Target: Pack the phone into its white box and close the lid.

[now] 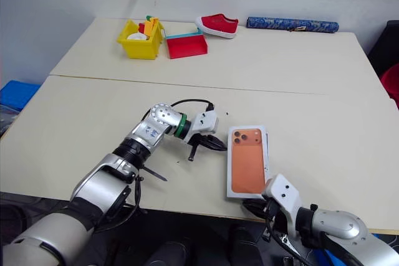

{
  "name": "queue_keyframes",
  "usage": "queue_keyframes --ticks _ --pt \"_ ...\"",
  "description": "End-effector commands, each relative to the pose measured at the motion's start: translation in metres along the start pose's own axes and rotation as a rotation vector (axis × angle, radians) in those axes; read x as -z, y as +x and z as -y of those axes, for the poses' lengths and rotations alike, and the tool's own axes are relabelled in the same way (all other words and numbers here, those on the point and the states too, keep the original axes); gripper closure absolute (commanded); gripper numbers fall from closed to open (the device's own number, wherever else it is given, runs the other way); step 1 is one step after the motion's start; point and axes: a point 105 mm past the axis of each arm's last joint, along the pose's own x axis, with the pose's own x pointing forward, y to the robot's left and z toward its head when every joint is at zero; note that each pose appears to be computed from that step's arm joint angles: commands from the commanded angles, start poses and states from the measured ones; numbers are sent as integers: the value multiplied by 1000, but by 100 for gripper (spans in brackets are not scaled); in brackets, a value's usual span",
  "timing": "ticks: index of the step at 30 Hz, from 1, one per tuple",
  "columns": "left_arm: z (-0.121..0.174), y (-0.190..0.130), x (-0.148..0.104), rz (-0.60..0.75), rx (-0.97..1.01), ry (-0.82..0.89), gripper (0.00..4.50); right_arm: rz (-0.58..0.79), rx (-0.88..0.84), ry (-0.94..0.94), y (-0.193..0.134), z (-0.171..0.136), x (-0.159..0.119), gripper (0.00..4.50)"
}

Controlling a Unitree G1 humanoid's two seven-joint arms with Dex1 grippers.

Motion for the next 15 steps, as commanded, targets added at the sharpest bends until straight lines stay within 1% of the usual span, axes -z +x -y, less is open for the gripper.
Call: queue_keyframes --ticks 1,8,10,13,15 --pt "-7 0 -8 9 -22 33 450 50 36 -10 -2 2 -12 448" --pt "-11 3 -8 4 -44 48 450 64 50 -1 -1 4 -14 448" --pt "-10 0 -7 0 -36 56 450 71 25 -1 -2 0 -15 448" --pt "-9 -11 -9 16 -11 52 450 128 -54 38 -7 -12 -25 448" --pt "-4 -25 -26 124 57 -17 450 199 -95 76 -16 -18 -37 448"
